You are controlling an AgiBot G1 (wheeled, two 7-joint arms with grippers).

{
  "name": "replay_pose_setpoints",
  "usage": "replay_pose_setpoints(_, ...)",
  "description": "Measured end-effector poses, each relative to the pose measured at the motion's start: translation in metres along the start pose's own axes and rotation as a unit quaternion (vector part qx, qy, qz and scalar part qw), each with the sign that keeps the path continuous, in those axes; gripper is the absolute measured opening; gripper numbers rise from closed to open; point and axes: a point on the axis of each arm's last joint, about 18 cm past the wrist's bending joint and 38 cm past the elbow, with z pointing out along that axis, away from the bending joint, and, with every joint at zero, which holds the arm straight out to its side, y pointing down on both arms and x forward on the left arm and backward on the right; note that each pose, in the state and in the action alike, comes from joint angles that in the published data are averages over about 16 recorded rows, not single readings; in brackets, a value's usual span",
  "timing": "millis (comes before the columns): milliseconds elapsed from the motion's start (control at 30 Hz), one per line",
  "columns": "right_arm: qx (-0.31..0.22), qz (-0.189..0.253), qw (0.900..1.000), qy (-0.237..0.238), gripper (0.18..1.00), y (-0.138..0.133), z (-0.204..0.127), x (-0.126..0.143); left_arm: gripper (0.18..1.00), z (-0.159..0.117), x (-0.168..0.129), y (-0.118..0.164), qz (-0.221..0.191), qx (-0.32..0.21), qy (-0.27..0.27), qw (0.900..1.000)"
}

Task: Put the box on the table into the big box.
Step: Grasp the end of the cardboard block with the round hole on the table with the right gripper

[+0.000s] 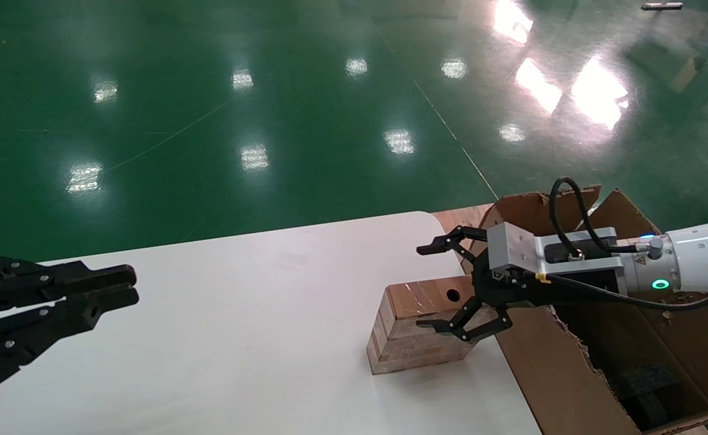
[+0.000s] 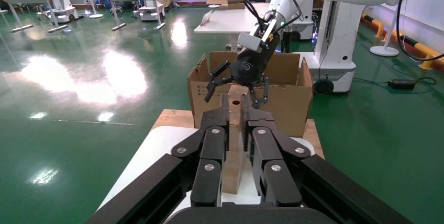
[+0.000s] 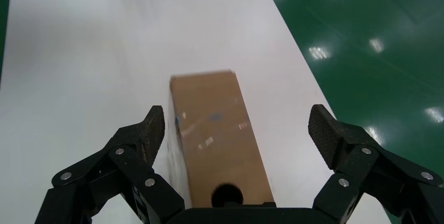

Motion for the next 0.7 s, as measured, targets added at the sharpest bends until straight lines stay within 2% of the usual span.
replay_pose_setpoints(233, -0.016, -0.004, 1.0, -0.006, 1.001, 0.009, 0.0, 0.003, 0.228, 0.0, 0.0, 0.0, 0.0, 0.0, 0.0, 1.0)
replay_pose_setpoints(700, -0.028, -0.007, 0.999, -0.016, 1.001, 0.017, 0.001, 0.003, 0.191, 0.0, 0.0, 0.0, 0.0, 0.0, 0.0, 1.0)
